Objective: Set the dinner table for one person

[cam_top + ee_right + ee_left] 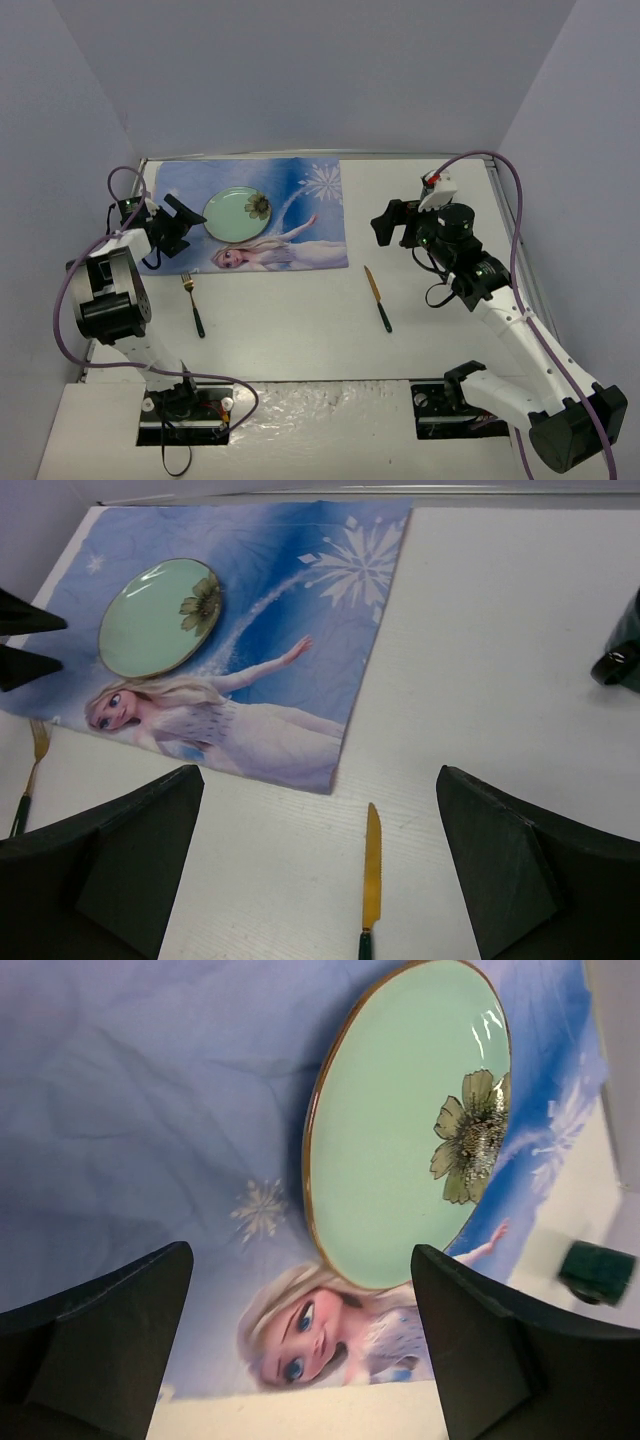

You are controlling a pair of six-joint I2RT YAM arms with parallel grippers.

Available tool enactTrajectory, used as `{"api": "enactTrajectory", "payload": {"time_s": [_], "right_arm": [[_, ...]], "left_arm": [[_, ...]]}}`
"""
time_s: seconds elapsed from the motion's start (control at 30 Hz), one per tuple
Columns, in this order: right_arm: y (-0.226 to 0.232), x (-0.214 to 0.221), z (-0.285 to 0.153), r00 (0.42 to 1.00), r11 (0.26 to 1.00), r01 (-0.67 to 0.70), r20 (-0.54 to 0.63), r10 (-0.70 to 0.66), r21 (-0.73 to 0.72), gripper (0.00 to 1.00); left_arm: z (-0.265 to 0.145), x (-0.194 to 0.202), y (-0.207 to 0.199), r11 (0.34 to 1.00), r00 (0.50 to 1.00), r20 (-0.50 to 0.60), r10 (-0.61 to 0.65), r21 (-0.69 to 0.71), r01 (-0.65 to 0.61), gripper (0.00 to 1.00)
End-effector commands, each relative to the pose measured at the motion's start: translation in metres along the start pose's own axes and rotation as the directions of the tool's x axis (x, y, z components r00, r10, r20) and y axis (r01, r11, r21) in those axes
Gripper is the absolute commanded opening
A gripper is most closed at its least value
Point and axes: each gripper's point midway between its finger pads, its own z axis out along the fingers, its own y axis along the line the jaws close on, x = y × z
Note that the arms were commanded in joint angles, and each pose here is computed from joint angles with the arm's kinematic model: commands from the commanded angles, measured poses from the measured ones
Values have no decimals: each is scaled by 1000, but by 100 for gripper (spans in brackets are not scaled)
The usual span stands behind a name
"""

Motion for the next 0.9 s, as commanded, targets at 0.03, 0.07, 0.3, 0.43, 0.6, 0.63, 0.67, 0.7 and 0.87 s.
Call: {"api": "enactTrajectory", "payload": {"time_s": [0.03,0.07,0.3,0.43,0.6,0.63,0.67,0.7,0.87], "right_arm": [[-33,-25,1,997,977,-48,74,34,206,100],[-42,-22,3,997,964,-65,62,50,259,100],[-107,-1,35,985,799,-153,24,171,582,100],[-142,14,67,981,727,-132,-19,195,674,100],[-184,18,99,973,651,-154,-1,232,744,98],[-196,25,106,968,638,-156,-11,250,754,98],[-204,29,112,965,629,-160,-13,261,761,97],[-210,30,117,964,621,-165,-8,266,766,96],[-229,27,146,966,624,-193,33,258,757,91]], "left_arm": [[-83,-18,13,925,974,14,228,-315,-212,92],[-95,-21,12,907,965,22,262,-348,-239,94],[-150,1,0,862,932,69,356,-409,-299,97],[-153,24,-18,846,900,64,431,-375,-378,97],[-147,49,-23,804,858,20,513,-359,-473,97],[-146,53,-26,804,854,20,520,-347,-482,97],[-145,56,-27,806,852,19,524,-336,-488,97],[-143,59,-28,806,851,15,525,-328,-492,97],[-139,66,-25,785,832,2,555,-331,-523,97]]}}
